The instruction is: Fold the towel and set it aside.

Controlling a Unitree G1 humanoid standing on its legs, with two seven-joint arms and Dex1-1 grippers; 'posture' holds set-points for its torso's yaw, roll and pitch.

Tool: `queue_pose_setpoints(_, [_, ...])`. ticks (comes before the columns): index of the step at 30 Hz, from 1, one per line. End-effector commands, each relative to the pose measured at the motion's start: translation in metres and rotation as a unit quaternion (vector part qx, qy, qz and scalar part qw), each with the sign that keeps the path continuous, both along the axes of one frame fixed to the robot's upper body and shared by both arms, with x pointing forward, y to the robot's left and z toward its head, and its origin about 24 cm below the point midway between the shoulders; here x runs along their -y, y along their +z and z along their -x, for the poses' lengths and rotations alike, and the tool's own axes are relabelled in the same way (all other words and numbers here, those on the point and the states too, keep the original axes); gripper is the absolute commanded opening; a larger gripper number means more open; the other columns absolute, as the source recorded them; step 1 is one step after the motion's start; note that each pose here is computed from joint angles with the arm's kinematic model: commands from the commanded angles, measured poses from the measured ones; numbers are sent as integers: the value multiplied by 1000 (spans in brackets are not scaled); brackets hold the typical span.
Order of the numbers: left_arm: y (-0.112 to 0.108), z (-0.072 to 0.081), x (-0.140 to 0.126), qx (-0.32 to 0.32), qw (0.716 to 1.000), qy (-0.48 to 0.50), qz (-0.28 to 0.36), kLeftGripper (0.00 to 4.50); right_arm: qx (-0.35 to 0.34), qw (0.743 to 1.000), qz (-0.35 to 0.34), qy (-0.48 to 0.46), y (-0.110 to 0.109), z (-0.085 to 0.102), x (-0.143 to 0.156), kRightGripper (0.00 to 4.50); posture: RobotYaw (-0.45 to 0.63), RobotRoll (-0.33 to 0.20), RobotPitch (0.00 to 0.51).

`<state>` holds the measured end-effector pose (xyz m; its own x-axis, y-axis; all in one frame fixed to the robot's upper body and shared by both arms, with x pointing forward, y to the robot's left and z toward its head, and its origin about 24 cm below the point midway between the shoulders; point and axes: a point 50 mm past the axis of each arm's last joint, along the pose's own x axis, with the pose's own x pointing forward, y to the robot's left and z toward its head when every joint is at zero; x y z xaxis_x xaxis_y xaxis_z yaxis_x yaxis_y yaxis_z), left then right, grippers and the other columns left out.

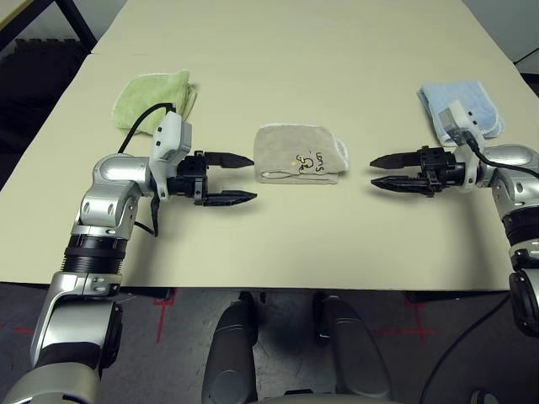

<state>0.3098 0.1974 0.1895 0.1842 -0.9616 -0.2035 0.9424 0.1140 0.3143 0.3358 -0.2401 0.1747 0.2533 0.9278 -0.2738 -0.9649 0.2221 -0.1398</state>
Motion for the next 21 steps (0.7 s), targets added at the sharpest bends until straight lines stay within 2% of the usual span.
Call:
queue_pose_setpoints(1, [-4,2,0,4,1000,-12,-10,4500,-34,998,-45,-35,4,-1,4,4458,-72,0,199])
queue_pose_setpoints(4, [-3,2,2,12,1000,-15,-12,4500,-132,976,-142,-98,7,-6,2,4458,-68,0,196])
queue_pose_setpoints(6, [-2,2,2,13,1000,-16,-12,4500,-218,945,-194,-151,5,-10,-2,4458,-65,0,196])
queue_pose_setpoints(8, [-2,2,3,15,1000,-19,-13,4500,-290,914,-209,-190,-4,-10,-8,4458,-65,0,197])
queue_pose_setpoints(11, [-1,3,5,18,1000,-22,-13,4500,-356,881,-224,-216,-6,-9,-19,4458,-57,0,203])
queue_pose_setpoints(15, [1,3,7,19,999,-25,-12,4500,-402,855,-207,-253,-11,-12,-33,4458,-44,0,208])
queue_pose_setpoints(21, [3,6,9,21,999,-27,-10,4500,-423,833,-212,-287,-13,-12,-30,4458,-34,0,212])
